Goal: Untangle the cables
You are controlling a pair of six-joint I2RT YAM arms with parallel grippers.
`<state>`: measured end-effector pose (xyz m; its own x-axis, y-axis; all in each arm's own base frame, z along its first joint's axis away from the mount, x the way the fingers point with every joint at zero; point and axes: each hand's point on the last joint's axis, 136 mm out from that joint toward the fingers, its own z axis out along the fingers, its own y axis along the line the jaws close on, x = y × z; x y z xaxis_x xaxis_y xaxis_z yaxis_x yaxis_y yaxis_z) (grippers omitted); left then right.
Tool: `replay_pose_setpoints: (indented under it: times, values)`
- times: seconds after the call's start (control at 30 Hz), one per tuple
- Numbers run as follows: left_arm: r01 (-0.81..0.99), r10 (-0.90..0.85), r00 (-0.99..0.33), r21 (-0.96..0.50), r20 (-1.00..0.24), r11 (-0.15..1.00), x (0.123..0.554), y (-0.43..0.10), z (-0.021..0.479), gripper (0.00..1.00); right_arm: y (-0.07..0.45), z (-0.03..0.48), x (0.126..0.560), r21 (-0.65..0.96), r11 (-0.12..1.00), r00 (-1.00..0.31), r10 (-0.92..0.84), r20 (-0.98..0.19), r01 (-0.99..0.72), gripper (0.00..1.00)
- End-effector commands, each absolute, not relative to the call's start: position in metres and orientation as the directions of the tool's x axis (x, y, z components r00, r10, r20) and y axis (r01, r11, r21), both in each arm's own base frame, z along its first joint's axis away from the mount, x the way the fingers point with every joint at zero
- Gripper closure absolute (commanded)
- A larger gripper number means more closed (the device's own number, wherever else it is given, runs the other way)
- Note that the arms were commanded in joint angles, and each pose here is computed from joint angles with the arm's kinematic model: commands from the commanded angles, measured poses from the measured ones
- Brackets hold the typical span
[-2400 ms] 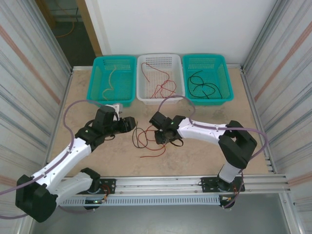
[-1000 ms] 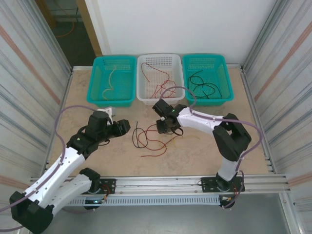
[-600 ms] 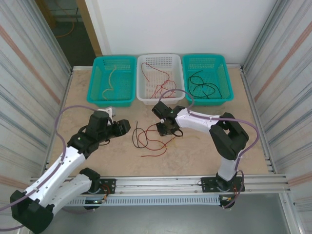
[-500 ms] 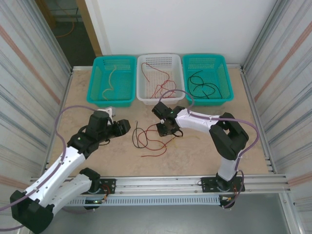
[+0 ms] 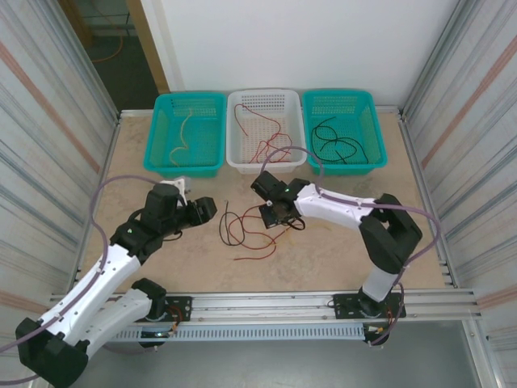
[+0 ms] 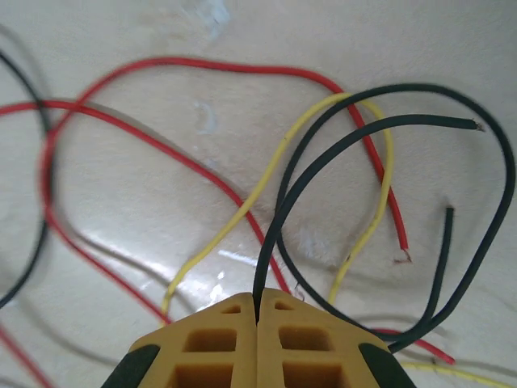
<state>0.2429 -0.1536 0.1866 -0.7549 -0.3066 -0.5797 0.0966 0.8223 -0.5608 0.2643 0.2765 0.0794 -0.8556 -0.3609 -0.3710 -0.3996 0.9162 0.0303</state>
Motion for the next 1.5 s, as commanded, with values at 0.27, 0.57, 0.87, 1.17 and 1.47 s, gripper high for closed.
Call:
replay_pose_setpoints:
  times: [0.27, 0.57, 0.87, 1.17, 1.47]
  values:
    - [0.247, -0.332, -0.739, -0.695, -0.586, 0.675, 0.25, -0.189, 0.228, 0.35, 0.298, 0.223, 0.248, 0.155, 0.836, -0.672, -0.297, -0.678, -0.526, 1.0]
    - [0.339, -0.312, -0.72, -0.707, -0.62, 0.621, 0.247, -0.21, 0.238, 0.25, 0.306, 0.33, 0.227, 0.325, 0.706, -0.563, -0.126, -0.817, -0.629, 1.0]
    - [0.395, -0.257, -0.717, -0.682, -0.647, 0.615, 0.256, -0.24, 0.234, 0.22, 0.311, 0.41, 0.213, 0.449, 0.538, -0.505, 0.05, -0.862, -0.713, 1.0]
    - [0.382, -0.261, -0.737, -0.702, -0.624, 0.601, 0.273, -0.257, 0.226, 0.42, 0.302, 0.447, 0.216, 0.518, 0.44, -0.499, 0.168, -0.85, -0.734, 1.0]
    - [0.378, -0.255, -0.729, -0.684, -0.635, 0.624, 0.274, -0.253, 0.22, 0.86, 0.282, 0.463, 0.226, 0.558, 0.419, -0.502, 0.246, -0.829, -0.716, 1.0]
